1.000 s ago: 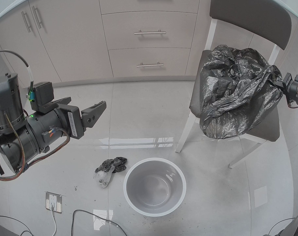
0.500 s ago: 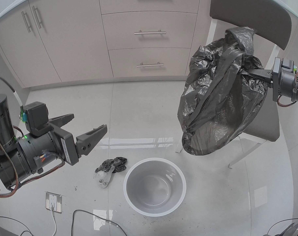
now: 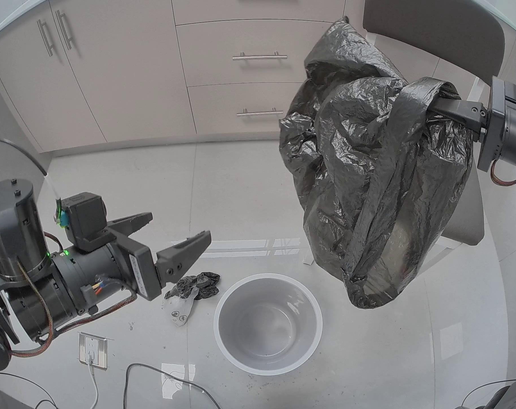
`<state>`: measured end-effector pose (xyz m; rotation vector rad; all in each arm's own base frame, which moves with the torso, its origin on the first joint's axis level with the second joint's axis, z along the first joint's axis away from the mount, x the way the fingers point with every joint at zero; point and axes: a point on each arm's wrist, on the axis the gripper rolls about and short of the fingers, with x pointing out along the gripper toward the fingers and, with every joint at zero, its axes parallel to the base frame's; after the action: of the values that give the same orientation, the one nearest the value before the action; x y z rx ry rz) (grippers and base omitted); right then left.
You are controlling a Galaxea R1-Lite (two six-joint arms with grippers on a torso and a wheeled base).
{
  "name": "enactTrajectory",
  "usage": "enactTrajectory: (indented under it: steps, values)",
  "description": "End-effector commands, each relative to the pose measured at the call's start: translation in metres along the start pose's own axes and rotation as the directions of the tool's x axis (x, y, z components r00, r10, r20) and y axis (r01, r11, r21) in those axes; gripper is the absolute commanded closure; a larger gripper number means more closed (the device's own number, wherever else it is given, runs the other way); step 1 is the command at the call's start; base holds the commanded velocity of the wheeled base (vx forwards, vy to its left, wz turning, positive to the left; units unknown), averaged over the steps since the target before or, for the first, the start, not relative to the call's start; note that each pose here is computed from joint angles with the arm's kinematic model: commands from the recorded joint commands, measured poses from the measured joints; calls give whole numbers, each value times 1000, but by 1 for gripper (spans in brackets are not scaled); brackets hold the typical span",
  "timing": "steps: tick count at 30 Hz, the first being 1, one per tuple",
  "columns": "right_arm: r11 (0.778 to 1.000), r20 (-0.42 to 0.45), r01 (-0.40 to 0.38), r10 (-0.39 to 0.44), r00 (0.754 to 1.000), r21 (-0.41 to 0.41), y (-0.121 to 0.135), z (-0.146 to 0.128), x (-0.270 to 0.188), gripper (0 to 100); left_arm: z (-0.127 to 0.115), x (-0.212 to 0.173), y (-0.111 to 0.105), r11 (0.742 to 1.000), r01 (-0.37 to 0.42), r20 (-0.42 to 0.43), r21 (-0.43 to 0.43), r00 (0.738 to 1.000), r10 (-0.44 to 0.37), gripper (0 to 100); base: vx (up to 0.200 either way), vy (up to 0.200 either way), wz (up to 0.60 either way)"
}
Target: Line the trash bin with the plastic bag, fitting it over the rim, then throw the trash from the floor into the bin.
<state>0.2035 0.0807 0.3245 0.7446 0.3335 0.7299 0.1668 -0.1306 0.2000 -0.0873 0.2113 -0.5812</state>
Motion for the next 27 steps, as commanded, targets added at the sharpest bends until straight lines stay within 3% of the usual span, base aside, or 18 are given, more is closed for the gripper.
enactTrajectory:
  steps: [1,3,5,9,14,20,27]
  values:
    - [1000,21,-19,19,1000,2,15,-7,-1,100,-16,23,-5,998,-56,-21,1,998,56,0,0,0,0]
    - [1000,54,11,-11,998,-2,18,-11,7,100,-22,37,-14,990,-139,34,0,990,139,0,0,0,0]
    - [1000,70,-3,4,998,-11,22,-12,13,100,-29,45,-23,987,-160,60,-2,985,159,0,0,0,0]
    - [998,92,-53,56,994,-25,34,-11,21,100,-39,52,-33,992,-123,72,0,990,122,0,0,0,0]
    - [998,117,-54,58,991,-36,47,-13,30,100,-41,55,-38,995,-103,68,-4,992,103,0,0,0,0]
    - [995,87,-75,81,993,-70,56,-21,39,100,-42,65,-54,997,-52,65,-61,996,56,0,0,0,0]
    - [993,97,-71,80,992,-92,61,-22,43,100,-52,76,-62,998,-47,32,-50,998,48,0,0,0,0]
